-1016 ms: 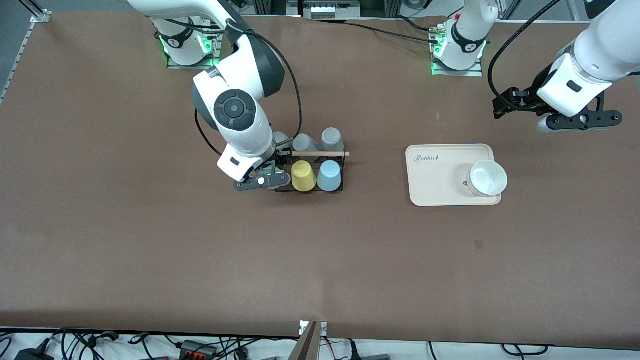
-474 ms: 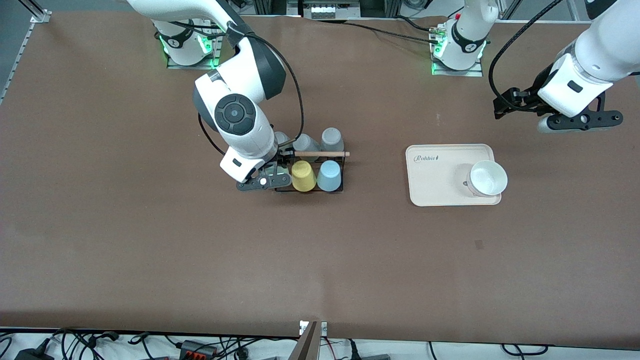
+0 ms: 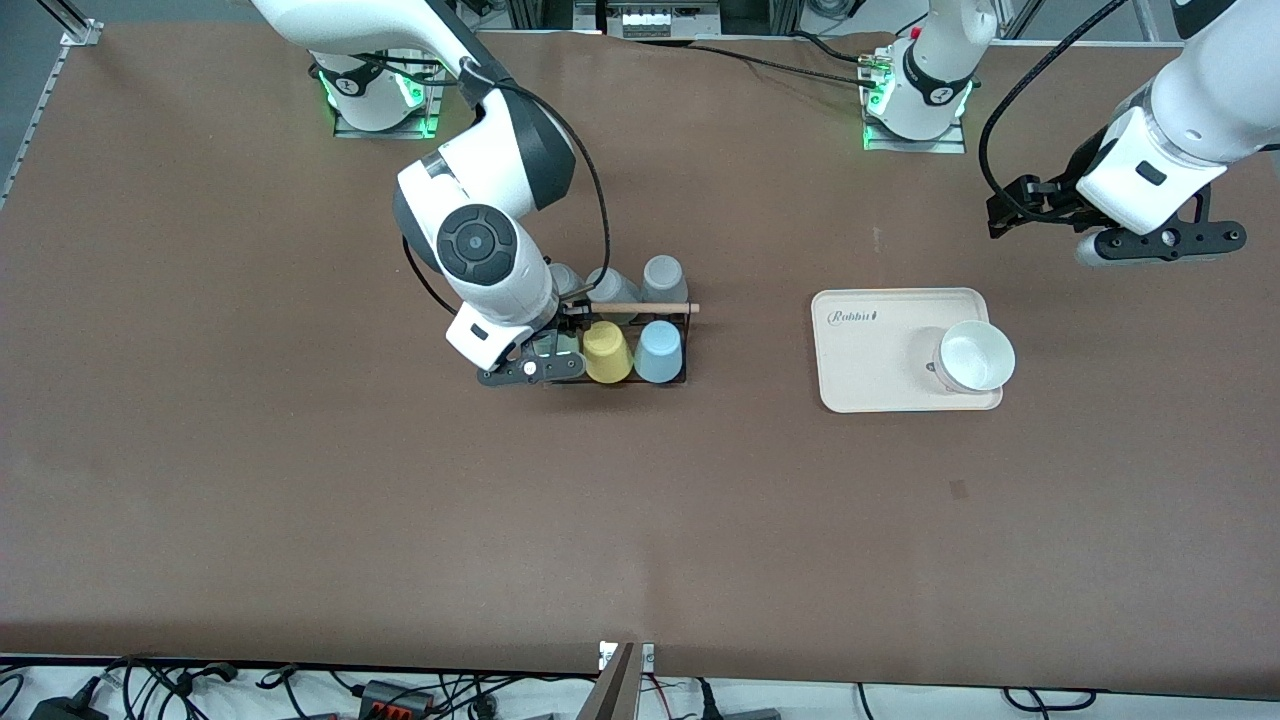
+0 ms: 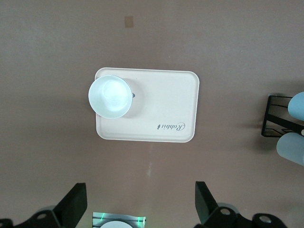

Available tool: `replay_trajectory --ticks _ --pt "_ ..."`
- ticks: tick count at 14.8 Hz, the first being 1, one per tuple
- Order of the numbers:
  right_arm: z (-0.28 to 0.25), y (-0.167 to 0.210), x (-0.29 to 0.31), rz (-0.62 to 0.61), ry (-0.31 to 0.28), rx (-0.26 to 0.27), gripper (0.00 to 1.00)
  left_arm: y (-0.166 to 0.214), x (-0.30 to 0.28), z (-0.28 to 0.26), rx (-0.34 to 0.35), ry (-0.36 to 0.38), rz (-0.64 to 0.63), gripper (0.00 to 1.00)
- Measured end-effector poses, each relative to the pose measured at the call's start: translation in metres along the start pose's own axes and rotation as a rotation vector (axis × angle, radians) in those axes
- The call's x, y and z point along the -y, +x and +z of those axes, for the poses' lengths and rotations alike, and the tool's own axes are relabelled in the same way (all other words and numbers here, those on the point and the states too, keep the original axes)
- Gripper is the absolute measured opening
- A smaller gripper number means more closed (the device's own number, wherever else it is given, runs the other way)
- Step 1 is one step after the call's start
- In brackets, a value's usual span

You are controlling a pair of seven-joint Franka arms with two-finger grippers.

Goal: Hang scattered cups on rack with three cups

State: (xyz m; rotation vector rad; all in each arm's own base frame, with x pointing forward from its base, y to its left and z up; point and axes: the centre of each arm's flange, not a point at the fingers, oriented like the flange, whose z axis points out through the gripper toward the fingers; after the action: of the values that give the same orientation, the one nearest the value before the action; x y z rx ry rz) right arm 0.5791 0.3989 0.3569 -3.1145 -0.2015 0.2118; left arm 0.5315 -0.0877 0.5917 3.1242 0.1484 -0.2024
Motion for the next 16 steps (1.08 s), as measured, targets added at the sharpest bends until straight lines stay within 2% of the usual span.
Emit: replay_trajectory --ticks 6,15,16 --pt "0.026 0.004 0.000 0.006 -0.012 0.031 0.66 0.001 0.002 0.000 0.000 -0.002 -0.004 1.00" --pt "0.051 0.015 0.002 0.016 0.002 0.017 0.66 0.001 0.003 0.000 0.000 -0.003 -0.005 1.00" --pt "0.050 0.015 0.003 0.023 0.007 0.017 0.69 0.001 0.003 0.000 0.000 -0.003 -0.005 1.00"
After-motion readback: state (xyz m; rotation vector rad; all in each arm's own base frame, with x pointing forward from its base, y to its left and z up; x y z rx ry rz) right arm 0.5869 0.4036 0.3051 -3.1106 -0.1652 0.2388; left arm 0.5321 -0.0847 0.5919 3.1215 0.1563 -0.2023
